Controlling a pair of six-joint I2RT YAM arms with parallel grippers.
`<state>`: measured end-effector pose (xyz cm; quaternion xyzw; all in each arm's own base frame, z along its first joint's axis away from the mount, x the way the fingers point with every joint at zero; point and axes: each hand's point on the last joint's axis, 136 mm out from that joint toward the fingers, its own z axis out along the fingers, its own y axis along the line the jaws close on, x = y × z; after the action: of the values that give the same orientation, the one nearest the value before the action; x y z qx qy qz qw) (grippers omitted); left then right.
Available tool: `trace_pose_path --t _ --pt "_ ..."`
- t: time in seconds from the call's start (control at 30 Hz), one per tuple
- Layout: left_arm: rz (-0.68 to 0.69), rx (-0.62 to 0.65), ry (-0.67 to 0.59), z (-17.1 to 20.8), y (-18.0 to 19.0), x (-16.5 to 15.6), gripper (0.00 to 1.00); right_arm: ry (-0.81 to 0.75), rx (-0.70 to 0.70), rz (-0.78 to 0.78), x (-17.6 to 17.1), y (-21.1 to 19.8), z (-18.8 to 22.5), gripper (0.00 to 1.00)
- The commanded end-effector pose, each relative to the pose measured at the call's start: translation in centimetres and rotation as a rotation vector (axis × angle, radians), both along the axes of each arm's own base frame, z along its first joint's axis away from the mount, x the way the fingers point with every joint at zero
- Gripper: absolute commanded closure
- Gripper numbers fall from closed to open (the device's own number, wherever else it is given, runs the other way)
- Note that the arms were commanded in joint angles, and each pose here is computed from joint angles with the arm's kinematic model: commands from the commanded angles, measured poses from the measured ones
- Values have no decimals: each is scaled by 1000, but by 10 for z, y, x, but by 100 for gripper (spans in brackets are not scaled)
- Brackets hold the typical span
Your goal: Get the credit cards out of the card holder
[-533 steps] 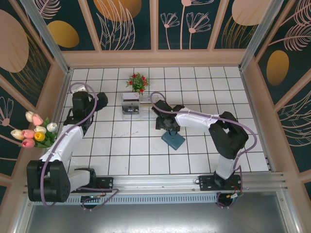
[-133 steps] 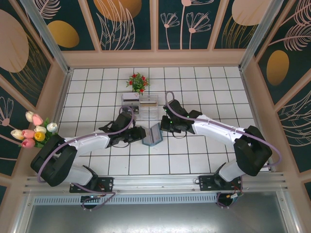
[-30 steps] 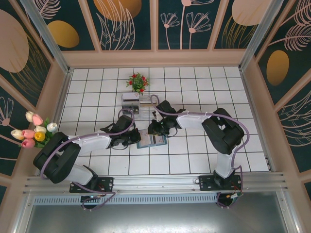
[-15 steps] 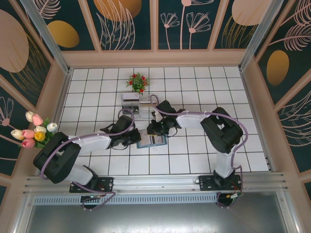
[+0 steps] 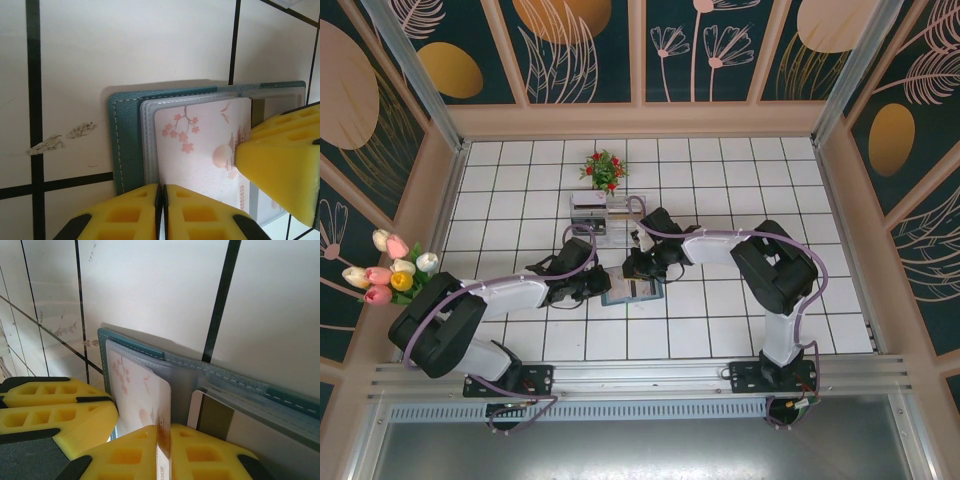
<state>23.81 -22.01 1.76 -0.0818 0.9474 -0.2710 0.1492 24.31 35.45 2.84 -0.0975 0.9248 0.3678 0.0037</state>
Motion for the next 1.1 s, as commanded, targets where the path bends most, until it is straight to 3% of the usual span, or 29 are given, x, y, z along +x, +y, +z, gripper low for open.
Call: trace_pose_path --t 0.0,0.6,0.87,1.07 --pt "16 101 65 -23 23 -18 85 18 -80 8 -11 -19 -15 85" --pt "14 106 68 -24 24 -19 86 5 -92 -1 -10 -28 -11 86" --pt "15 107 72 -26 25 -20 86 -32 -11 -16 -4 -17 18 79" --pt "15 104 73 -26 24 -20 86 -85 -38 -50 -2 -18 40 73"
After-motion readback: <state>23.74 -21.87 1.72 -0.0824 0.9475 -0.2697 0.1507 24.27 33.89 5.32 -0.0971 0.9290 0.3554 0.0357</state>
